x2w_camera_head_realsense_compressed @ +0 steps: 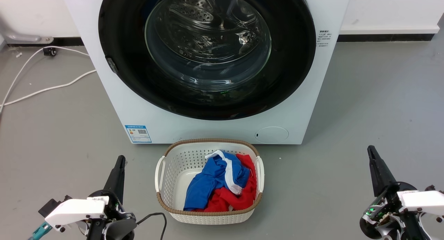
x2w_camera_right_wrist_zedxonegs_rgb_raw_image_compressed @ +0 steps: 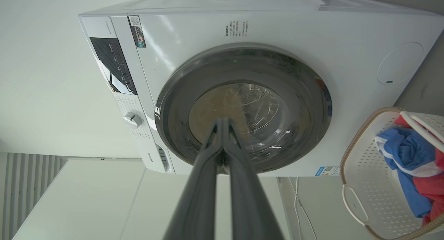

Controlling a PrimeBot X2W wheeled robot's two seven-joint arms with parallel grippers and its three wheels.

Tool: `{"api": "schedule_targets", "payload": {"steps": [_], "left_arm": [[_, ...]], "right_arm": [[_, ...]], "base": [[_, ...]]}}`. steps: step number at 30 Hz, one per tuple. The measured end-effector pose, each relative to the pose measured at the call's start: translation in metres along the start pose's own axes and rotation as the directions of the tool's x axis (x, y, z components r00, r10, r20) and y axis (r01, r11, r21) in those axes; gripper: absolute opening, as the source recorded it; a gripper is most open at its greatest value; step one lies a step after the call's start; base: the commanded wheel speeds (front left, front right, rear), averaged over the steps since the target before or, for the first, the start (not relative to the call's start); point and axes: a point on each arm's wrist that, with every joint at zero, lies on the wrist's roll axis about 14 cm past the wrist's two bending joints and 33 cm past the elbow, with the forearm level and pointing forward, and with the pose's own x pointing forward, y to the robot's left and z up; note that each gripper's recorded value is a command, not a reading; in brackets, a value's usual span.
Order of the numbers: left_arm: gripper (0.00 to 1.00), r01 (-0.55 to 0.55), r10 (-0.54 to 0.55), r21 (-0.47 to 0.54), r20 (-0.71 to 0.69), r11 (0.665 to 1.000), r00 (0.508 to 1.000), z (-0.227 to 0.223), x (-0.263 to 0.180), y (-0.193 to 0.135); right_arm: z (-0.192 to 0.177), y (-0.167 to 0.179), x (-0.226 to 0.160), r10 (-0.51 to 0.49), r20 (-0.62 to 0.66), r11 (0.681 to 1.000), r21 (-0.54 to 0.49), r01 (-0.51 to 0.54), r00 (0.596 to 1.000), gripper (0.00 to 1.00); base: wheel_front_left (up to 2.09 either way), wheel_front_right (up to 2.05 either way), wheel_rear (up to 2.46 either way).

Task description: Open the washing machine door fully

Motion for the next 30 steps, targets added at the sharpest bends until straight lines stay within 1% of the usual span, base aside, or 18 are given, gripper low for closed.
{"api": "schedule_targets", "payload": {"steps": [30], "left_arm": [[0.0, 0.0, 0.0, -0.001, 0.002, 1.0, 1.0, 0.0002, 0.0, 0.0001]], "right_arm": [[0.0003, 0.0005, 0.0003, 0.001, 0.001, 1.0, 0.0, -0.001, 1.0, 0.0]], "base": [[0.0, 0.0, 0.0]]}}
